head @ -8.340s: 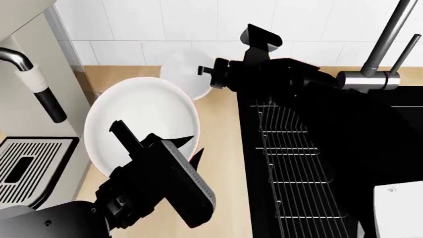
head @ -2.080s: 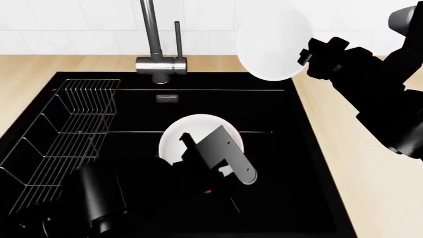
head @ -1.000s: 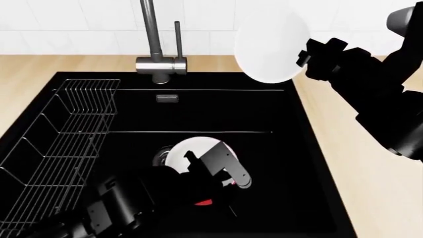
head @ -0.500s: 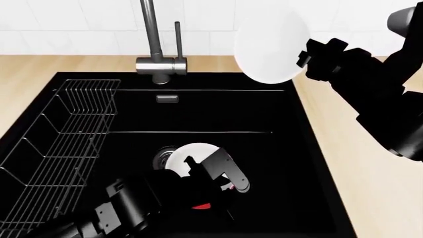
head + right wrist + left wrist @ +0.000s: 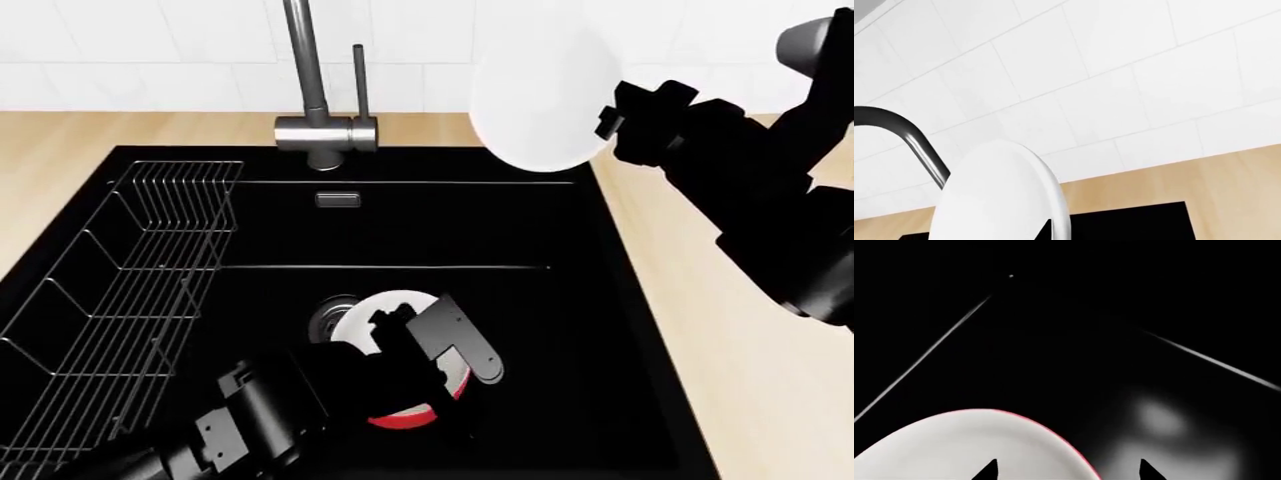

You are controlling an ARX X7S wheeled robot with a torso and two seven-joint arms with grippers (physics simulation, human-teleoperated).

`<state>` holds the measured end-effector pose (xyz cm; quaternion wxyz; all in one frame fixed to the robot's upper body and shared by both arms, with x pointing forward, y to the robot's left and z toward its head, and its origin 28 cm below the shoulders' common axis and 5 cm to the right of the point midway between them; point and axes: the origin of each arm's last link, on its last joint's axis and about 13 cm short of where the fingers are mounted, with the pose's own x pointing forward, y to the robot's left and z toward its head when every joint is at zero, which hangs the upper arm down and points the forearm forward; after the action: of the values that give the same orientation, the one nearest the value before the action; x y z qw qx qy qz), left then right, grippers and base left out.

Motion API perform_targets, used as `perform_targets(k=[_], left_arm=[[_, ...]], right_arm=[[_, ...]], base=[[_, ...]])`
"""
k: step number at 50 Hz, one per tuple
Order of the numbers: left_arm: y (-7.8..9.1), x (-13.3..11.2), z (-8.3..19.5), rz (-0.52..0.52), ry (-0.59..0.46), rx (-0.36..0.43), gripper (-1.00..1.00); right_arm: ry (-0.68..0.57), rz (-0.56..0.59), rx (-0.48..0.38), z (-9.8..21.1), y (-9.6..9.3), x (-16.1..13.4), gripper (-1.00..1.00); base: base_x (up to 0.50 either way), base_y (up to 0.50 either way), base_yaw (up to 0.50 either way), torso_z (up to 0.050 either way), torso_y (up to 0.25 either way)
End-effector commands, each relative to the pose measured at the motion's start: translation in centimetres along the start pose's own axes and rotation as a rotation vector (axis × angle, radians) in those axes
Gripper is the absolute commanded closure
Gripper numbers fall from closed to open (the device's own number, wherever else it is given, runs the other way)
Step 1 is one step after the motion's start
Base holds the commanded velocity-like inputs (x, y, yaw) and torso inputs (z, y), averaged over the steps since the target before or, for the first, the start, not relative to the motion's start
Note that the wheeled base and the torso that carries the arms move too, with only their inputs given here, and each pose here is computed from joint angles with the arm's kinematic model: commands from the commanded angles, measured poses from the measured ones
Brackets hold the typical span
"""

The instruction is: Stack the bowls in the sink.

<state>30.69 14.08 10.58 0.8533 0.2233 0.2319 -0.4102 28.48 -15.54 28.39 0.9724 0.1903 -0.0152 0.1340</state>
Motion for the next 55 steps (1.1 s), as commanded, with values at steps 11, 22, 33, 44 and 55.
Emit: perform_targets(k=[11,22,33,44,55], left_arm=[[-1.6,-1.2,0.0,-0.021,-0.03,0.015,-1.0],[-1.1,-3.1,1.4,0.013,-0.088,0.023,-1.0],[0.5,-5.7,3.1,0.082,-0.191,-0.014,-1.0],[1.7,-8.0,4.0,0.195,-0.252,-0.012,-1.0],[2.6,-9.7,4.1,0.304,-0.269,-0.005,-1.0]], right_arm=[[-0.022,0.018,-0.017,0.5,0.3,0.0,1.0],[-0.025,0.016,-0.02,0.8,0.5,0.0,1.0],[-0.033,0.0,-0.024,1.1,0.5,-0.1,1.0],[-0.025,-0.074,-0.031,1.4,0.5,-0.1,1.0],[0.018,-0.119,0.007,1.8,0.3,-0.5,1.0]], base=[[0.0,0.0,0.0,0.0,-0.002],[0.0,0.0,0.0,0.0,0.0],[0.0,0.0,0.0,0.0,0.0],[0.0,0.0,0.0,0.0,0.0],[0.0,0.0,0.0,0.0,0.0]])
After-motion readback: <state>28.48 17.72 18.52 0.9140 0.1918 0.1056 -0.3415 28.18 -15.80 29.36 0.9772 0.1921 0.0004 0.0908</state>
